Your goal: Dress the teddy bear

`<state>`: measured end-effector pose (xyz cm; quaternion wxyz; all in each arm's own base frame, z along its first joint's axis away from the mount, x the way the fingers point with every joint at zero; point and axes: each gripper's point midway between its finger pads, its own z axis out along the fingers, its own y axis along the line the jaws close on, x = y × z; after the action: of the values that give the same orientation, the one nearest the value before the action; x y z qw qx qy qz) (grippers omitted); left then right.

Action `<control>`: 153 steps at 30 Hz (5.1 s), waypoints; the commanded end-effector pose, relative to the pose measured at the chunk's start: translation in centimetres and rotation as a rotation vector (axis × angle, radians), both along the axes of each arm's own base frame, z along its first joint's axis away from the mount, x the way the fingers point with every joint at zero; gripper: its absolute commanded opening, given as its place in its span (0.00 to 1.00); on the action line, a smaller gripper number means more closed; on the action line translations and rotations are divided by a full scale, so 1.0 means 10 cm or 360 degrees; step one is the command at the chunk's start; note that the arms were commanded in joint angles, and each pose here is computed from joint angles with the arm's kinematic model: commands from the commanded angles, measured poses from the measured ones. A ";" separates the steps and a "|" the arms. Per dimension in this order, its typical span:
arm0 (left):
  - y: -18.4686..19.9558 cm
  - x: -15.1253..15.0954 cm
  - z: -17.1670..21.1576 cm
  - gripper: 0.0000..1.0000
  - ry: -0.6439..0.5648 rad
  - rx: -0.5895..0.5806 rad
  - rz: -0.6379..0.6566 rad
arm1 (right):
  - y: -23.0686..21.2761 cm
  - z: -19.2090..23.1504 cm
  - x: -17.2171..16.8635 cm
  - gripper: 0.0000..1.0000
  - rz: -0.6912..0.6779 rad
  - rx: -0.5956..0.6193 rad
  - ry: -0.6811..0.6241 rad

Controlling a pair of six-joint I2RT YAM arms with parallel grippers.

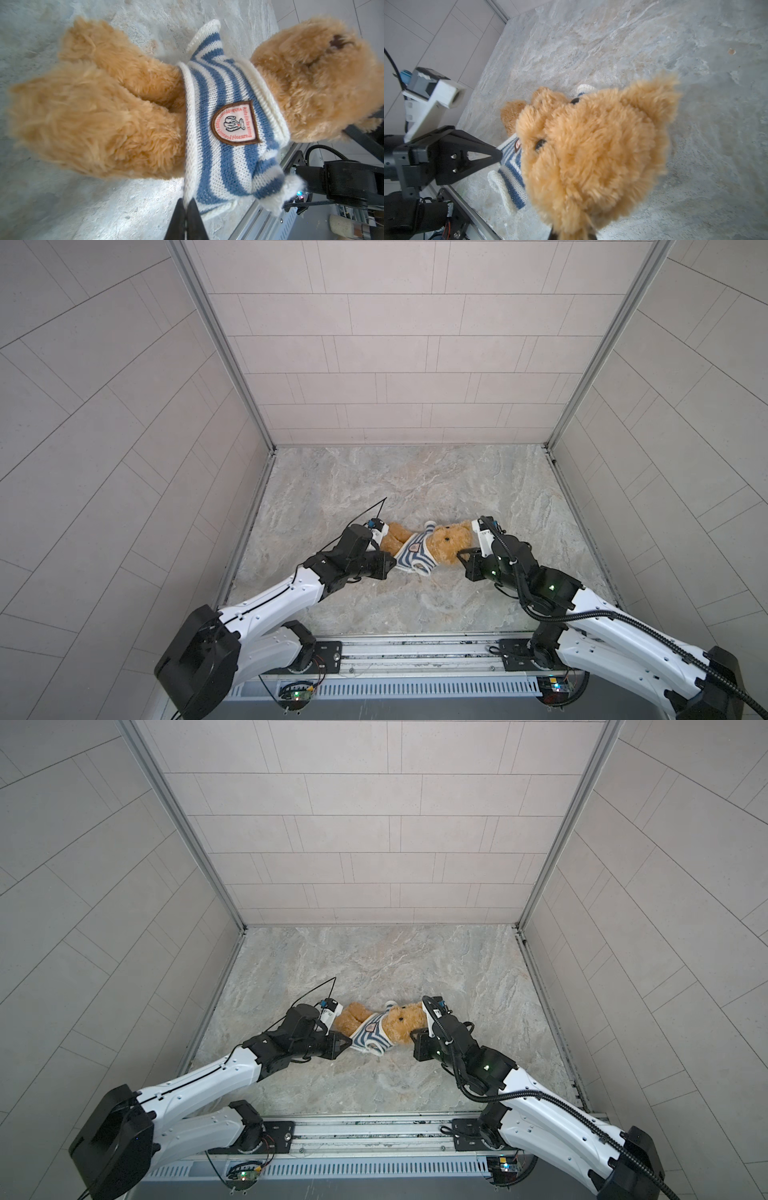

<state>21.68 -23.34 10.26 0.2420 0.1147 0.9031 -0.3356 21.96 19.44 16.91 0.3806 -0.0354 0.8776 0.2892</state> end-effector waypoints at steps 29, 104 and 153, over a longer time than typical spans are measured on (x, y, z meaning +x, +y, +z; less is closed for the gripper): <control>-0.24 0.03 0.94 0.47 -0.0445 -0.0590 0.0213 | 0.52 1.17 0.09 0.00 -0.0240 0.0502 -0.0198; 0.55 0.50 0.29 0.00 -0.0310 -0.0481 0.0721 | 0.24 1.48 -0.07 0.00 -0.0198 0.0407 -0.0365; 0.19 0.24 0.28 0.45 -0.0294 -0.0345 0.0307 | 0.38 0.03 -0.03 0.00 0.0435 -0.0015 0.0162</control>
<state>23.63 -20.54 11.34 0.3487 0.0121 0.8565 -0.3803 21.87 23.48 16.81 0.2878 -0.1326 0.8887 0.3314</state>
